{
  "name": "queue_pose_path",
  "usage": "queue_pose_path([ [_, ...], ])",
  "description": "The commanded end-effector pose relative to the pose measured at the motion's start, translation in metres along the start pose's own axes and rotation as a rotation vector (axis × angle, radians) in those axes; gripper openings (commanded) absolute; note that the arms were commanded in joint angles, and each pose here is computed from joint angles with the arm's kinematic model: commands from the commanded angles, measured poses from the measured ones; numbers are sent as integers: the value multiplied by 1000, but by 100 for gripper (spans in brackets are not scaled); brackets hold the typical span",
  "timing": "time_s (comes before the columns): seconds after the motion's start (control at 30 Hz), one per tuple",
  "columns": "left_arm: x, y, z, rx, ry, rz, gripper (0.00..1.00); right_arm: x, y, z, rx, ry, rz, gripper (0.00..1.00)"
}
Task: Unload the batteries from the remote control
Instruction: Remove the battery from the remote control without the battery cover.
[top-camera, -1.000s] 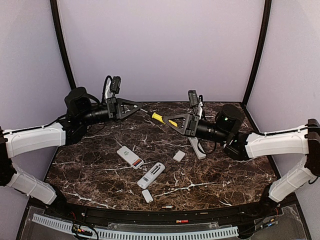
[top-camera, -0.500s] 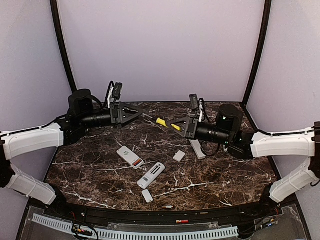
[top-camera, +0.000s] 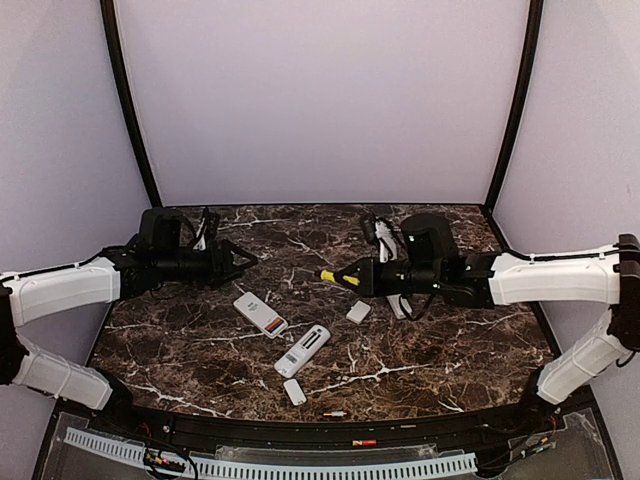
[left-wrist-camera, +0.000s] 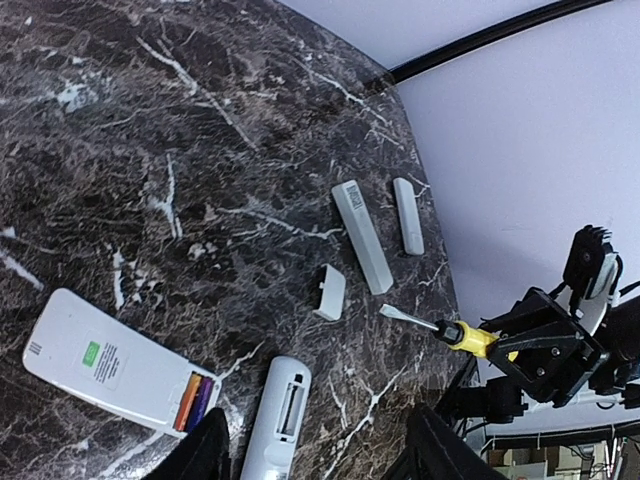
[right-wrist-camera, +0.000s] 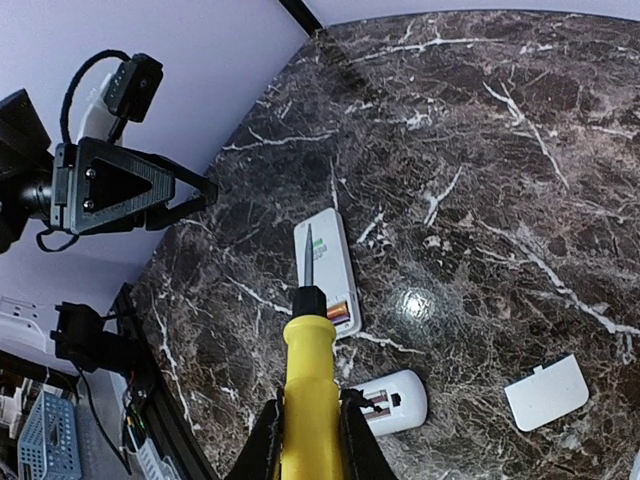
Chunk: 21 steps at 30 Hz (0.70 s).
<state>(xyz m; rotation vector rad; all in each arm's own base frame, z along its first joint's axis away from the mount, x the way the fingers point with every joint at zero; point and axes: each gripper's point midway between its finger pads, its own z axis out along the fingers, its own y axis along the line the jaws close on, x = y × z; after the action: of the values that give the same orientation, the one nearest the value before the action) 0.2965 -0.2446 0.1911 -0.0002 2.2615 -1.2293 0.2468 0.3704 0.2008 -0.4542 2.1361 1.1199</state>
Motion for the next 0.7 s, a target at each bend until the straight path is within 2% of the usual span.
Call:
queue_pose_path([
  [0.0, 24, 51, 1, -170, 46, -85, 58, 18, -3, 18, 57, 91, -74, 0],
  [0.23, 46, 93, 10, -271, 116, -158, 54, 39, 1, 42, 71, 189, -143, 0],
  [0.67, 66, 121, 22, -341, 197, -169, 50, 61, -5, 64, 131, 281, -206, 0],
])
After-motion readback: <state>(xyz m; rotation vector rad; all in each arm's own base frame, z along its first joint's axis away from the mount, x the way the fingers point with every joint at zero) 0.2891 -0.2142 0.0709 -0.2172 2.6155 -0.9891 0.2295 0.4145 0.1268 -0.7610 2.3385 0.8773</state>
